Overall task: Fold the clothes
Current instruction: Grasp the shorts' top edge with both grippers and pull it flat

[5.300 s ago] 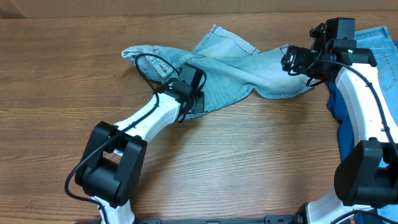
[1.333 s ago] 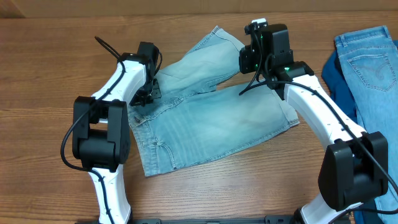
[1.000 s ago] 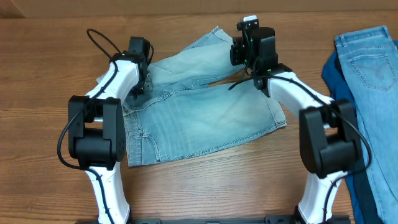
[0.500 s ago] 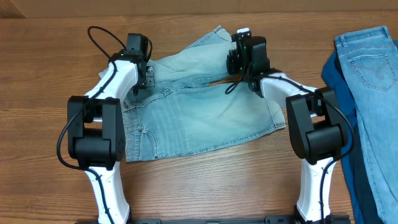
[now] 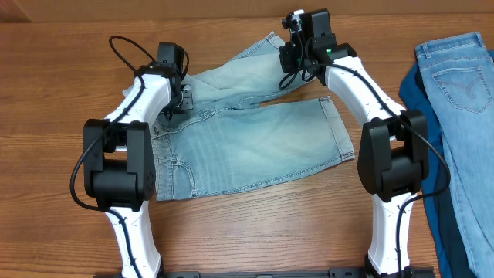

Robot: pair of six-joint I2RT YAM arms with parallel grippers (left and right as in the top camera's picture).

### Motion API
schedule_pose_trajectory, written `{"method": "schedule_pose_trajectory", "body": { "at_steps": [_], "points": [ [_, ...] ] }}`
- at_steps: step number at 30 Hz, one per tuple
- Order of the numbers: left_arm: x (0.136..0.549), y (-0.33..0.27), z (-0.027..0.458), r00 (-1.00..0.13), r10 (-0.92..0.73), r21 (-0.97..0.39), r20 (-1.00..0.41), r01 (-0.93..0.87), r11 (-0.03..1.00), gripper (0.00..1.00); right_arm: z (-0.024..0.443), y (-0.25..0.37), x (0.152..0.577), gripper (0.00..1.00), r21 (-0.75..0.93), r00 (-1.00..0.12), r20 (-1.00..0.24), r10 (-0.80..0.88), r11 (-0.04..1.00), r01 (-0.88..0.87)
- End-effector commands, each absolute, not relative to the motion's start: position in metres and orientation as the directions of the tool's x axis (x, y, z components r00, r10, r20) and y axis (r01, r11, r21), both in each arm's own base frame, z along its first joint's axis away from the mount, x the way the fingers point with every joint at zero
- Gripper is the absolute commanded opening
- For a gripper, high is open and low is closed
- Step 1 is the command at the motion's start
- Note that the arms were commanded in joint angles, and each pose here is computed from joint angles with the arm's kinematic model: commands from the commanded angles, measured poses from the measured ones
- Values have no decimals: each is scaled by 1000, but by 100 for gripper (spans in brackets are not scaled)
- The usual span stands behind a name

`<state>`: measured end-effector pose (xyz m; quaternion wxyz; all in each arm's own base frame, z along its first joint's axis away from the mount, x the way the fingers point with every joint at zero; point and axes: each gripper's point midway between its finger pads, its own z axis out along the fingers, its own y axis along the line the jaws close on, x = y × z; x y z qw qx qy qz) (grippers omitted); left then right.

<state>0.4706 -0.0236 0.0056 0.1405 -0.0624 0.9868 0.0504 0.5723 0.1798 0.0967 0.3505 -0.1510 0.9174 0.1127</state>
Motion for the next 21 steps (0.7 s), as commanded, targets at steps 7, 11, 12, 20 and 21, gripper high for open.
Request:
{"method": "schedule_pose_trajectory", "body": {
  "at_steps": [7,11,12,20,21],
  "points": [
    [456,-43,-11,-971,-122,3,-205,-125,992,8,44,181,581,4,85,-724,-647,-238,922,-379],
    [456,-43,-11,-971,-122,3,-204,-125,992,8,24,175,579,4,80,-751,-615,-240,928,-363],
    [456,-43,-11,-971,-122,3,-204,-126,992,8,21,167,579,4,57,-761,-603,-240,938,-341],
    [456,-43,-11,-971,-122,3,-205,-126,992,8,4,99,572,4,35,-842,-512,-172,975,-220],
    [456,-43,-11,-971,-122,3,-205,-126,992,8,2,93,569,4,36,-851,-499,-165,977,-211]
  ]
}}
